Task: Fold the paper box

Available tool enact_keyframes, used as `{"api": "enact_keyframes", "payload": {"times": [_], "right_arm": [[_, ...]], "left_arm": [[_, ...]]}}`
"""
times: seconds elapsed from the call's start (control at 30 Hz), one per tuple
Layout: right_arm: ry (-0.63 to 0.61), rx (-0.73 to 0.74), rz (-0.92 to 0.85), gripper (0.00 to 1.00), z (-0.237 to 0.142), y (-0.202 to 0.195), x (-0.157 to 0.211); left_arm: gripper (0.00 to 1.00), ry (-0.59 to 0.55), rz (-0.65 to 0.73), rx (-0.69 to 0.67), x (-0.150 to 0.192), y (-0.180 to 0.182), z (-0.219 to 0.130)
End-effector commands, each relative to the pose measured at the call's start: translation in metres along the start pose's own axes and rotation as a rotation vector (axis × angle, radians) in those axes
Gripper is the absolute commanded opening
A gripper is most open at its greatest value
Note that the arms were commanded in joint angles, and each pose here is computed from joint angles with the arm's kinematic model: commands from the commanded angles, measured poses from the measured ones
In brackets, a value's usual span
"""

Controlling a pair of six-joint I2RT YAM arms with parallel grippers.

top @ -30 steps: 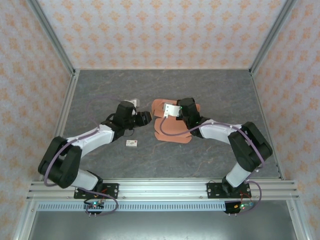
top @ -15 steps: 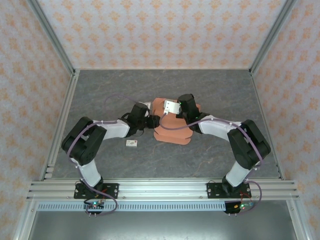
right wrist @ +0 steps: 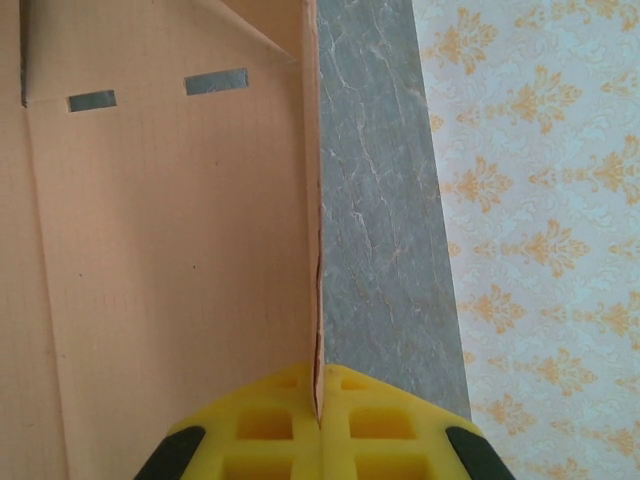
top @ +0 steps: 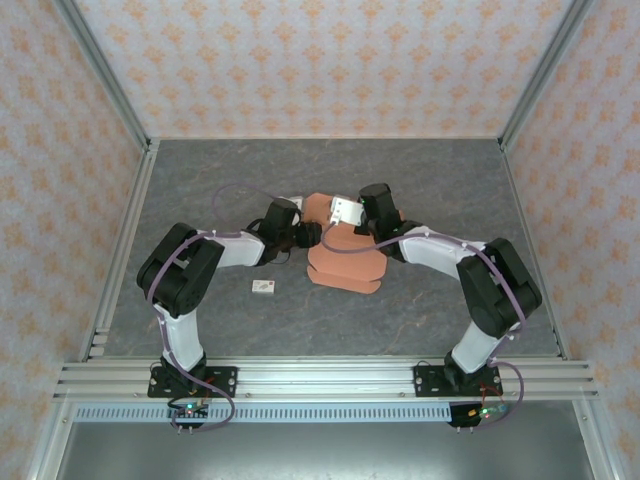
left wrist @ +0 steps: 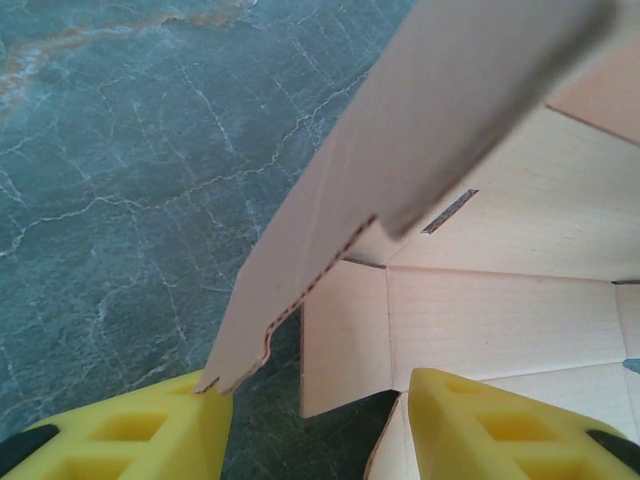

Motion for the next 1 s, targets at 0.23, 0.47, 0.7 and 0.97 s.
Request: {"api": "enact_keyframes", "payload": {"times": [0.23,0.47,0.7,0.97], "right_arm": [[-0.049,-0.06,0.091,0.0,-0.008,-0.019,-0.006],[-0.063,-0.131,0.116,0.0,-0.024,-0.034,-0.007],[-0.058,-0.161,0.129,0.0,-0.025,-0.036,-0.008],[-0.053,-0.18,0.138,0.0,-0.022,-0.035,-0.009]], "left_arm": [[0.5,-0.038,0.024,0.037,-0.012,-0.007,0.003],[0.52,-0.052,0.072,-0.007,-0.015,-0.004,0.006],[0.47,-0.079,0.112,-0.016,-0.024,-0.008,0.006],[0.45,-0.066,0.136,-0.032,-0.026,-0.006,0.019]]}}
Point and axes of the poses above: each hand's point on the last joint's axis, 136 mm out from that joint toward the fingers, its own z axis out along the fingers, its own y axis along the line the jaws close on, x = y × z, the point moved 10 cm from there along -z, back along the fingers, and after that the axes turned 2 degrees about -z, right-handed, at the moved point
